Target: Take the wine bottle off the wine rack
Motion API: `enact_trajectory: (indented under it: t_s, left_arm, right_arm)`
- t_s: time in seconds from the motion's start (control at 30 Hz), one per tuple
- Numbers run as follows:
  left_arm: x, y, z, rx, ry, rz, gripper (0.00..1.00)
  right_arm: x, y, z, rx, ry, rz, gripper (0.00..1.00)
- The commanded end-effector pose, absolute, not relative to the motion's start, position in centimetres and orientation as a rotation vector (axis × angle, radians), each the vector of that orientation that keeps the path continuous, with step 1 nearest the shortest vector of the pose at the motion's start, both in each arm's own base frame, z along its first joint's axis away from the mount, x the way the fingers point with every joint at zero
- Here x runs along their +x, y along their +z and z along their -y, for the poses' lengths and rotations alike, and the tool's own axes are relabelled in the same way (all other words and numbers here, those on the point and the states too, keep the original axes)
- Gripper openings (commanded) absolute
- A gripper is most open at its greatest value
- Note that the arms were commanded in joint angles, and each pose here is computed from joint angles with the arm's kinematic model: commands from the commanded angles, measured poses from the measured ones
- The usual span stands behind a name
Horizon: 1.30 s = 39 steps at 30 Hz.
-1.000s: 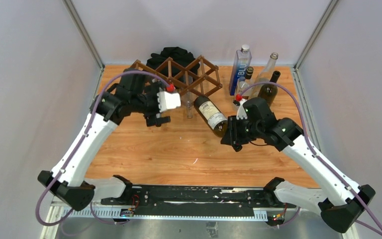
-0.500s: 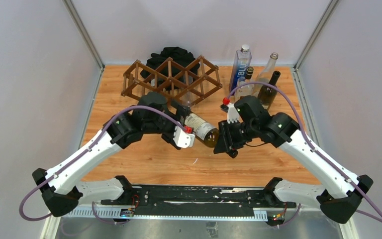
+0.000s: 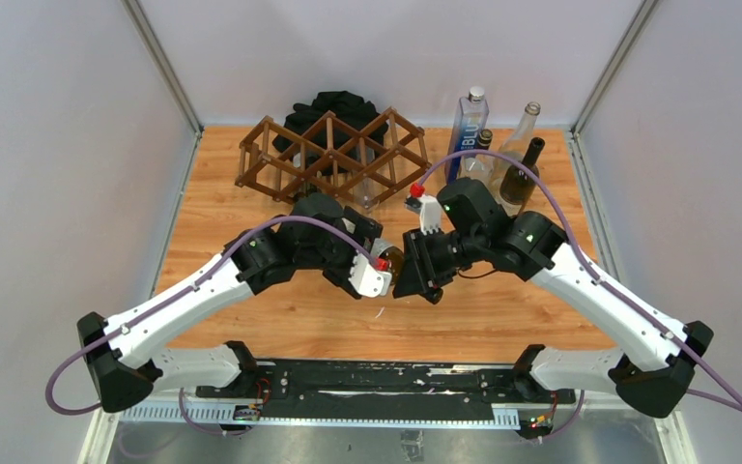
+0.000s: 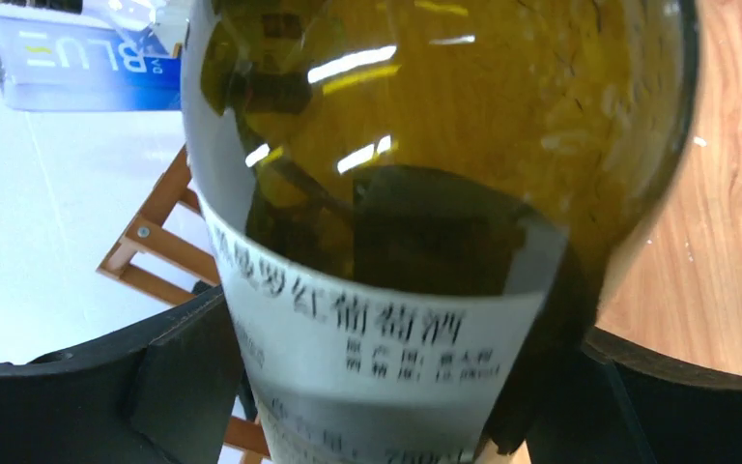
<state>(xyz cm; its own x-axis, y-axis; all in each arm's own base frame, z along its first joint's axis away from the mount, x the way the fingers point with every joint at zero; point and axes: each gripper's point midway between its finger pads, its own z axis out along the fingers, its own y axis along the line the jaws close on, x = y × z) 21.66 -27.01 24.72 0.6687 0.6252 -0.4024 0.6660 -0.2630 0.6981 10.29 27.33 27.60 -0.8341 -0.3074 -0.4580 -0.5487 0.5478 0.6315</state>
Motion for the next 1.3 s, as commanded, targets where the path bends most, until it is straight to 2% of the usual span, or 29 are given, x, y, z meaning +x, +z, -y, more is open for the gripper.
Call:
enact_trajectory:
  t_s: [0.0,0.1,0.17,0.2,0.23,0.27,0.3,0.33,0.43,0.53,0.83,1.0,1.27]
  left_arm:
    - [22.6,25.3,26.9,1.908,0.007,-1.017,0.94]
    - [22.6,25.4,26.6,1.888,0.016,-1.026,0.7]
    - [22.6,25.6,26.6,1.856,0.008,-1.036,0.45]
    - [22.6,25.8,26.5,1.837,0.006,-1.039,0.3]
    - [22.6,25.9,26.4,1.812,0.008,-1.047,0.13]
    - [22.8,26.3,26.3,1.771,0.01,-1.058,0.02]
    - [23.0,26.6,26.3,1.732,0.01,-1.071,0.0]
    - [23.0,27.1,26.2,1.695,0.004,-1.081,0.0]
    - [22.9,28.3,26.3,1.602,-0.062,-1.121,0.0]
    - [22.3,29.3,26.6,1.532,-0.154,-1.174,0.0]
    - [20.2,31.8,27.5,1.355,-0.423,-1.311,0.0]
    - [19.5,33.1,28.5,1.27,-0.562,-1.365,0.0]
    - [19.5,33.1,29.3,1.191,-0.672,-1.455,0.0]
  right_arm:
    - [10.2,32.5,-29.7,-0.785,1.336,-2.261,0.0]
    - [10.3,31.8,-29.6,-0.786,1.322,-2.278,0.0]
    - [10.4,31.3,-29.4,-0.778,1.298,-2.289,0.01]
    - [10.6,31.0,-29.2,-0.768,1.275,-2.297,0.07]
    - [10.9,30.9,-28.9,-0.753,1.244,-2.296,0.21]
    - [11.3,30.7,-28.7,-0.736,1.213,-2.294,0.37]
    - [11.5,30.8,-28.3,-0.72,1.188,-2.282,0.51]
    - [11.7,30.9,-28.1,-0.709,1.171,-2.274,0.6]
    - [12.8,31.2,-27.2,-0.651,1.095,-2.239,0.73]
    - [13.6,32.1,-26.0,-0.587,1.038,-2.178,0.79]
    - [15.1,35.6,-23.9,-0.487,0.987,-1.929,0.83]
    - [16.8,37.5,-24.6,-0.436,0.997,-1.801,0.83]
    - [19.5,40.3,-27.4,-0.425,1.017,-1.664,0.65]
